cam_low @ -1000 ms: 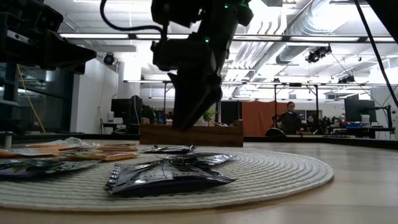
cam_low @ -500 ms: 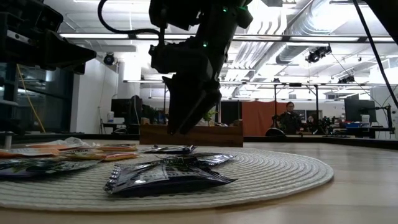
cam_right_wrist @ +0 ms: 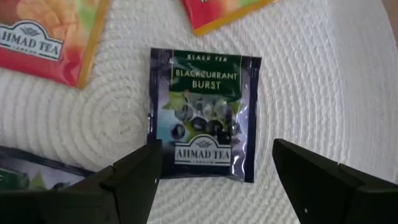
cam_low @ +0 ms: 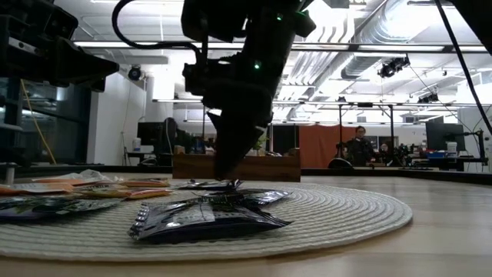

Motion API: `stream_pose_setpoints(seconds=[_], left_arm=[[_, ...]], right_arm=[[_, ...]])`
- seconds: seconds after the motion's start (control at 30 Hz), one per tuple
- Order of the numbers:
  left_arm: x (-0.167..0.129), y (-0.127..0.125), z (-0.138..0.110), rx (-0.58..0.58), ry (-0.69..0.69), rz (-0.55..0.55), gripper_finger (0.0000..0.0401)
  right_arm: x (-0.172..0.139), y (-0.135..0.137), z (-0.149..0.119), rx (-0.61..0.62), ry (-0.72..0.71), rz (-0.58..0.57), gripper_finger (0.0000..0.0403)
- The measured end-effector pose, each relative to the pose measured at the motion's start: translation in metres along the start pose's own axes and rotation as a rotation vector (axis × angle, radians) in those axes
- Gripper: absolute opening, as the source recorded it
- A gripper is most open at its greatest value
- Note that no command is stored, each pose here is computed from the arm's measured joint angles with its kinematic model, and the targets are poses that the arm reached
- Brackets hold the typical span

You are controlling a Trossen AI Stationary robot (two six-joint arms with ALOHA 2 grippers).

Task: Pick & Place Tea
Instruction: Put the dark purple tea bag into the left section of the wooden organizer

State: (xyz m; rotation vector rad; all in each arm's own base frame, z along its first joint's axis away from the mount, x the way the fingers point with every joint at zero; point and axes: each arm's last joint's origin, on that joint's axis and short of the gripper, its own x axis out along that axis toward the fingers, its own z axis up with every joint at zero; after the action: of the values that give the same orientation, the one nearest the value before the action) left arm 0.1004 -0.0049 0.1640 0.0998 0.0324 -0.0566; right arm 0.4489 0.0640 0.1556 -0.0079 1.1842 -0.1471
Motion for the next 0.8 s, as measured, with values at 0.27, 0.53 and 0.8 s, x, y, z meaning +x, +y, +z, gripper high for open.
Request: stream_pose_setpoints(seconds=[0.27, 0.53, 0.8], left_arm=[[0.000, 0.000, 0.000, 0.000, 0.000, 0.000, 0.0001], [0.000, 0.000, 0.000, 0.000, 0.000, 0.000, 0.0001], [0.000, 0.000, 0.000, 0.000, 0.000, 0.000, 0.0001]], right_arm=[[0.012, 0.003, -0.002, 0.010, 0.020, 0.051, 0.0300], [0.013, 0.000, -0.001, 0.019, 0.017, 0.058, 0.0296], [0.015, 0.000, -0.001, 0.060, 0.027, 0.069, 0.0249]])
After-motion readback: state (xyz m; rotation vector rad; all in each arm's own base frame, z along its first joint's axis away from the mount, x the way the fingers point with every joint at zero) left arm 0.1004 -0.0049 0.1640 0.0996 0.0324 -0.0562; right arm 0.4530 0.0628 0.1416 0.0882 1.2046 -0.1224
